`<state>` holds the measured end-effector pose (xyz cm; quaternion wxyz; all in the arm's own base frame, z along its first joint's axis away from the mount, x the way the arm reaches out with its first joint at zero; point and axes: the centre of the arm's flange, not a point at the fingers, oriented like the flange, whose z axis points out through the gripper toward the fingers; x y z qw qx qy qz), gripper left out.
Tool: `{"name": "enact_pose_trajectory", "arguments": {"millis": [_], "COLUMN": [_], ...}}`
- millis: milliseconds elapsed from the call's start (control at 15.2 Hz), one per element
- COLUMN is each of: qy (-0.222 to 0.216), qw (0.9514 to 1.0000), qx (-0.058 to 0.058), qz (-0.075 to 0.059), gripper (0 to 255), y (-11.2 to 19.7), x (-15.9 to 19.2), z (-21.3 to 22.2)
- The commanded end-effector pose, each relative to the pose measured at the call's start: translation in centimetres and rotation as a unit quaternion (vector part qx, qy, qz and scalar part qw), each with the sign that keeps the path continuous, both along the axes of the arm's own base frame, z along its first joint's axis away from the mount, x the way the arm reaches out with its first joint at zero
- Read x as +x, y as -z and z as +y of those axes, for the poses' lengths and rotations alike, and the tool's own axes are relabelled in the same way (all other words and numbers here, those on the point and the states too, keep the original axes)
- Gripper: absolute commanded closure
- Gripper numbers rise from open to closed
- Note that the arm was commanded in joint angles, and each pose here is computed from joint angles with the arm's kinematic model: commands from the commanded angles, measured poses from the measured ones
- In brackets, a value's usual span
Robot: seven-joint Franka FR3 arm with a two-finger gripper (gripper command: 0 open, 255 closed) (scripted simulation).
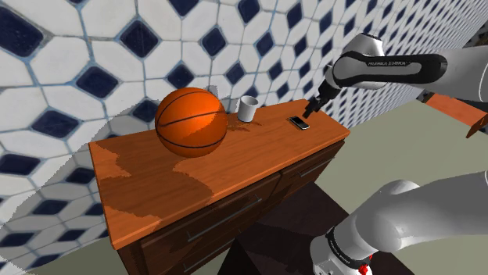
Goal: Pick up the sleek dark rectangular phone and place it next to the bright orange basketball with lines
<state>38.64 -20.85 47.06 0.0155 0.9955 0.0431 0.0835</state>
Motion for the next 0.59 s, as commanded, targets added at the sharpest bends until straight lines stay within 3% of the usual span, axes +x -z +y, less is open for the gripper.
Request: {"name": "enact_pose_trajectory", "arguments": {"millis": [0,528], "qy": [0.000,-0.003], "qw": [1.0000,0.9997], "qx": [0.002,0.014], "qz": [-0.004,-0.018], "gripper": [0,0], "y": [1.8,8.1], "x": [1.0,5.0], "z": [-2.4,-10.1]}}
